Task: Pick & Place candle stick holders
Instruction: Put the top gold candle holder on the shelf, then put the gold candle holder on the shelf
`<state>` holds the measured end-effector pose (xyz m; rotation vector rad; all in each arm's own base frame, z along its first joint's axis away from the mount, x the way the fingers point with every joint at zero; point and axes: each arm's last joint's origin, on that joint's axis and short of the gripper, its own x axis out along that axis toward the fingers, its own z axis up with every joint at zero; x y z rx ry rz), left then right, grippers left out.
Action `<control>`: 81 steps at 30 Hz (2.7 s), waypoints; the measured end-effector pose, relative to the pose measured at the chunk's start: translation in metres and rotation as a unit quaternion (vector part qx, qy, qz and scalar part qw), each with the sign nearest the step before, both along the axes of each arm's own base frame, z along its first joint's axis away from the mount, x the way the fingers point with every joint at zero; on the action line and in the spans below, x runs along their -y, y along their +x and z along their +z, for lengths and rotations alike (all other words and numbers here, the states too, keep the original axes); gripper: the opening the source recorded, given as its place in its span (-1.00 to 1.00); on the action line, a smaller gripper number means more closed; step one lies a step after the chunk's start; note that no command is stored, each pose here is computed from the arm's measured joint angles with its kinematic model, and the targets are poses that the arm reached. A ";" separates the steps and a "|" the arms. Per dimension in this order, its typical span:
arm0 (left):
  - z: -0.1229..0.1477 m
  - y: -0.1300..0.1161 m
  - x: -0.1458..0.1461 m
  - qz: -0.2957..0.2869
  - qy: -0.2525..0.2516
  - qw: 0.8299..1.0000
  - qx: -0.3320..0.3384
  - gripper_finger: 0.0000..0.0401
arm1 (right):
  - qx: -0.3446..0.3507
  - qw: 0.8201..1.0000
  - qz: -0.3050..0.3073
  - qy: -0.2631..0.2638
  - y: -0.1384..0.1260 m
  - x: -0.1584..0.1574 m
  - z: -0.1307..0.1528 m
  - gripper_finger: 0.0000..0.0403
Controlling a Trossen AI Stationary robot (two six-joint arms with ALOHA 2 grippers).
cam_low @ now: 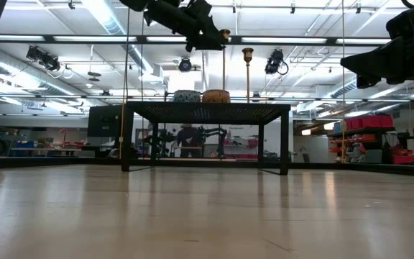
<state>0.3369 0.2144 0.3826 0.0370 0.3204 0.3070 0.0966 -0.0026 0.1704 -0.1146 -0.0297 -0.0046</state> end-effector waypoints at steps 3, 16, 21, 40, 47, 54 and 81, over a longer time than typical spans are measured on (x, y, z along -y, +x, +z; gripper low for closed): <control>0.004 -0.003 0.001 0.010 0.001 1.000 -0.028 0.04 | 0.000 1.000 0.000 0.000 0.000 0.000 0.000 -0.93; -0.010 -0.009 0.012 0.000 -0.038 0.991 -0.126 0.04 | 0.000 1.000 0.000 0.000 0.000 0.000 0.000 -0.93; -0.008 -0.013 0.019 -0.004 -0.051 0.989 -0.137 0.04 | 0.000 1.000 0.000 0.000 0.000 0.000 0.000 -0.93; 0.011 -0.012 0.110 -0.116 -0.053 0.976 -0.175 0.04 | 0.000 1.000 0.000 0.000 0.000 0.000 0.000 -0.93; 0.007 -0.006 0.141 -0.161 -0.052 0.965 -0.202 0.04 | 0.000 1.000 0.000 0.000 0.000 0.000 0.000 -0.93; 0.006 -0.005 0.154 -0.176 -0.062 0.960 -0.207 0.04 | 0.000 1.000 0.000 0.000 0.000 0.000 0.000 -0.93; -0.044 -0.054 0.188 -0.141 -0.095 0.960 -0.225 0.04 | 0.000 1.000 0.000 0.000 0.000 0.000 0.000 -0.93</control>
